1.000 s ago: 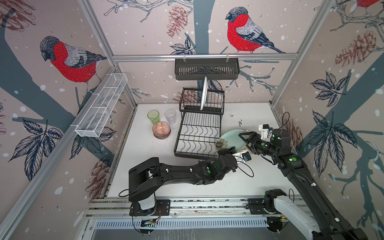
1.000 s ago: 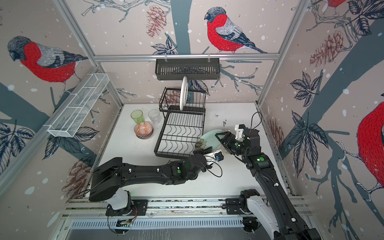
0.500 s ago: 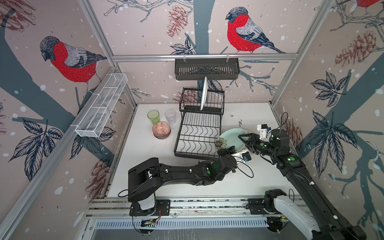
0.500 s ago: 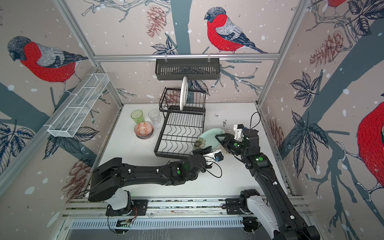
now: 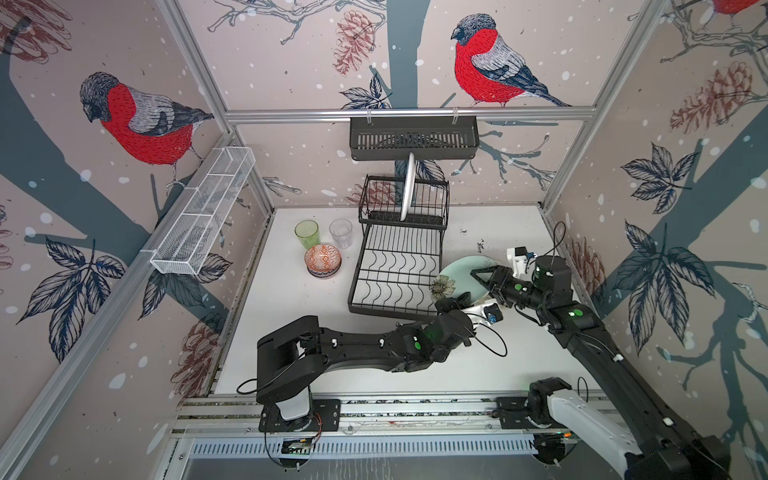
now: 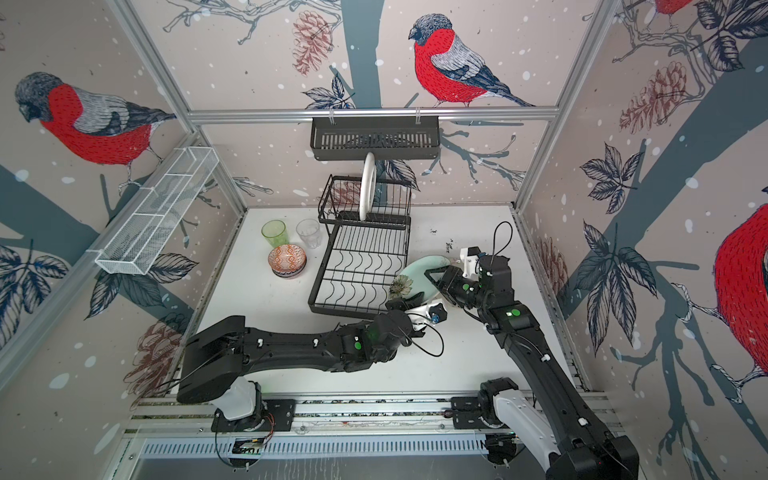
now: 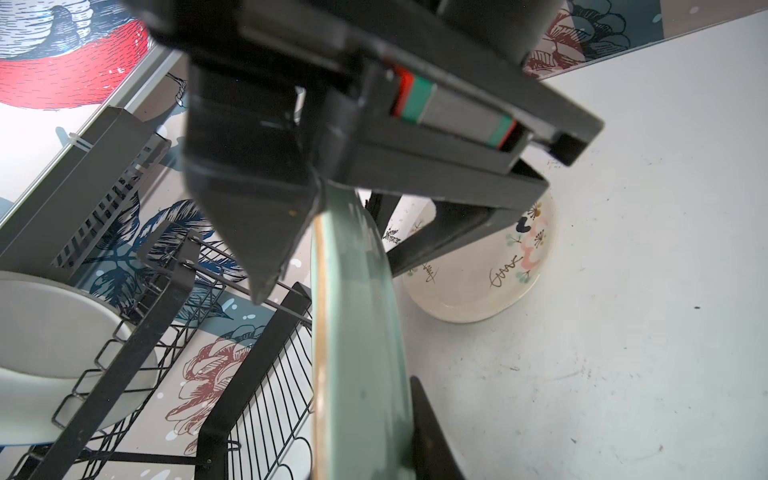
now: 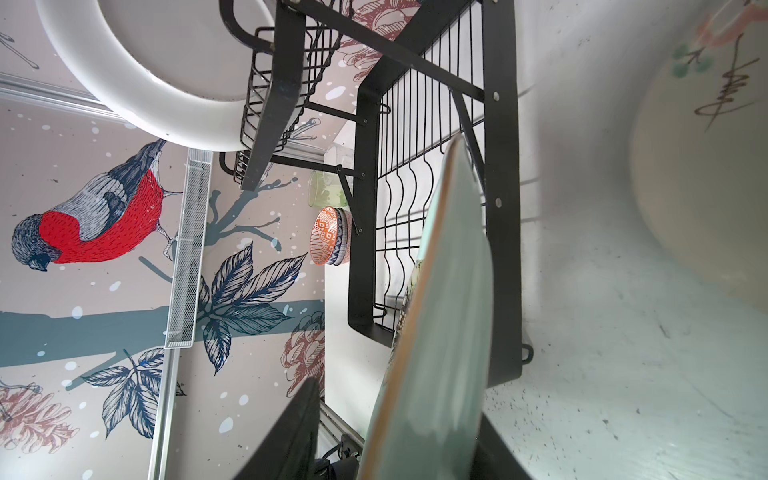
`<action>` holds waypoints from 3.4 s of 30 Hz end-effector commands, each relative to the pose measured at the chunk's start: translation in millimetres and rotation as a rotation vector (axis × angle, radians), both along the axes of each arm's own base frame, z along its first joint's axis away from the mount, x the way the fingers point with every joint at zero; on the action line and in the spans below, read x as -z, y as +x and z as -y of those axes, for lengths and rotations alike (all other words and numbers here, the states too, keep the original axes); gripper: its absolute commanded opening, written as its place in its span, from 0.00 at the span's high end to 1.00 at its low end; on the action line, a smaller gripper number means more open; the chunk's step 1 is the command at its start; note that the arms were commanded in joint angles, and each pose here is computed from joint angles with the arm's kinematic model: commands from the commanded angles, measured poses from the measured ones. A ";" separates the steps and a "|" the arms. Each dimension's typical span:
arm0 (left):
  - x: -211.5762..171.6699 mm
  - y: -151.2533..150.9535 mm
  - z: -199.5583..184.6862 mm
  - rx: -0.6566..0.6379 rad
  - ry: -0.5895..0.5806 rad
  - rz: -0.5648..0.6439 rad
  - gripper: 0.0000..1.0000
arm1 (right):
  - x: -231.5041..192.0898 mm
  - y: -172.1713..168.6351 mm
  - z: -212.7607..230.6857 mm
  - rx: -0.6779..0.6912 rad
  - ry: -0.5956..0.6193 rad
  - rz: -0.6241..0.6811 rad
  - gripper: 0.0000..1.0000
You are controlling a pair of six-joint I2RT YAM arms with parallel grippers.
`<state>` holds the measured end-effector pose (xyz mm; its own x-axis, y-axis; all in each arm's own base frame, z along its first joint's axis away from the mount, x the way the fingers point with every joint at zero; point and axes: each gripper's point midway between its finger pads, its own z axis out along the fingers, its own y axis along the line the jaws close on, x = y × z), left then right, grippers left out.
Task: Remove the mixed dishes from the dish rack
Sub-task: 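Grasp the mint plate rim with the right gripper while the left holds it, then open the left gripper and pull it back while the right holds the mint plate, then carry the mint plate over the floral plate while the left moves to the rack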
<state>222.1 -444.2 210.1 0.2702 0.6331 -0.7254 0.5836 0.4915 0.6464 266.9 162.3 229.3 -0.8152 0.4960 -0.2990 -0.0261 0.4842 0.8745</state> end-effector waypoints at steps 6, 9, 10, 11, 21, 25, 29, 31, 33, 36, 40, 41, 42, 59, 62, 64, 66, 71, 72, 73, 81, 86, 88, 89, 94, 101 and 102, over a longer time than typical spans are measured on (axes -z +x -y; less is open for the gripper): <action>-43.5 2.7 14.4 0.011 -0.182 0.086 1.00 | -2.5 4.1 0.9 0.027 0.021 0.008 0.57; -44.3 3.4 15.3 0.007 -0.182 0.103 1.00 | -0.9 5.5 2.8 0.045 0.026 0.004 0.62; -43.5 4.8 15.1 -0.001 -0.178 0.107 1.00 | -1.3 5.7 3.6 0.052 0.032 0.004 0.63; -43.0 5.8 15.5 -0.008 -0.177 0.112 1.00 | -1.6 5.6 4.1 0.059 0.037 0.005 0.63; -41.8 10.1 15.5 -0.036 -0.190 0.116 1.00 | -9.1 3.0 11.0 0.106 0.052 0.031 0.75; -43.3 11.8 13.4 -0.053 -0.200 0.123 1.00 | -5.8 3.2 14.1 0.121 0.048 0.018 0.89; -45.2 13.5 11.2 -0.070 -0.212 0.126 0.45 | -6.1 3.9 14.7 0.122 0.055 0.019 0.94; -48.5 15.1 8.8 -0.088 -0.228 0.132 0.06 | -7.4 4.9 15.7 0.128 0.056 0.021 0.95; -49.8 16.1 6.3 -0.101 -0.236 0.137 0.02 | -8.9 6.5 19.4 0.142 0.056 0.025 0.97; -50.6 15.5 2.7 -0.104 -0.245 0.138 0.02 | -11.6 9.6 27.2 0.169 0.055 0.034 0.97; -51.6 16.3 -1.2 -0.116 -0.249 0.137 0.02 | -12.9 12.3 35.3 0.189 0.047 0.050 0.97; -51.8 16.9 -2.4 -0.120 -0.250 0.137 0.02 | -12.5 12.9 37.0 0.193 0.044 0.051 0.98; -52.0 16.7 -2.9 -0.120 -0.249 0.138 0.02 | -12.4 13.3 38.5 0.196 0.041 0.053 0.98; -66.8 34.7 -58.7 -0.163 -0.448 -0.022 0.02 | -8.6 26.0 78.3 0.315 -0.040 0.072 1.00; -66.7 35.5 -66.0 -0.173 -0.451 -0.027 0.02 | -7.0 26.6 85.0 0.328 -0.045 0.066 1.00; -67.5 36.2 -71.8 -0.174 -0.471 -0.049 0.02 | -6.4 26.6 90.5 0.343 -0.045 0.061 1.00; -67.4 35.4 -76.5 -0.158 -0.490 -0.075 0.02 | -4.9 26.8 95.3 0.355 -0.048 0.058 1.00; -62.2 39.3 -89.1 -0.185 -0.481 -0.108 0.02 | -3.1 26.8 107.0 0.381 -0.058 0.053 1.00; -62.4 38.7 -91.1 -0.183 -0.484 -0.113 0.02 | -2.1 27.1 109.8 0.387 -0.062 0.054 1.00; -62.4 38.0 -93.1 -0.179 -0.491 -0.122 0.02 | -0.8 27.2 112.6 0.394 -0.068 0.053 1.00; -65.9 36.9 -106.4 -0.137 -0.560 -0.205 0.02 | 19.2 28.0 135.5 0.426 -0.071 0.036 1.00; -83.0 26.7 -113.7 -0.088 -0.625 -0.211 0.02 | 34.0 32.9 134.8 0.410 -0.029 0.006 1.00; -85.4 26.5 -118.7 -0.091 -0.636 -0.207 0.02 | 35.8 35.3 134.0 0.392 -0.036 -0.003 1.00; -85.1 27.4 -120.7 -0.097 -0.636 -0.208 0.02 | 36.2 36.4 134.3 0.388 -0.043 -0.007 1.00; -79.2 27.4 -136.5 -0.111 -0.634 -0.222 0.02 | 40.5 39.6 137.4 0.389 -0.068 -0.016 1.00; -86.4 18.0 -154.7 -0.091 -0.701 -0.212 0.02 | 49.6 39.4 145.1 0.426 -0.113 -0.011 1.00; -85.9 17.9 -154.4 -0.089 -0.703 -0.211 0.02 | 51.8 40.5 145.6 0.429 -0.111 -0.013 1.00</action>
<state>242.0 -289.6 286.6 0.0344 0.0633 -0.9974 0.5886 0.8052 0.0714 295.6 20.2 162.2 -0.5737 0.7712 -0.2757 0.2915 0.5069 0.8112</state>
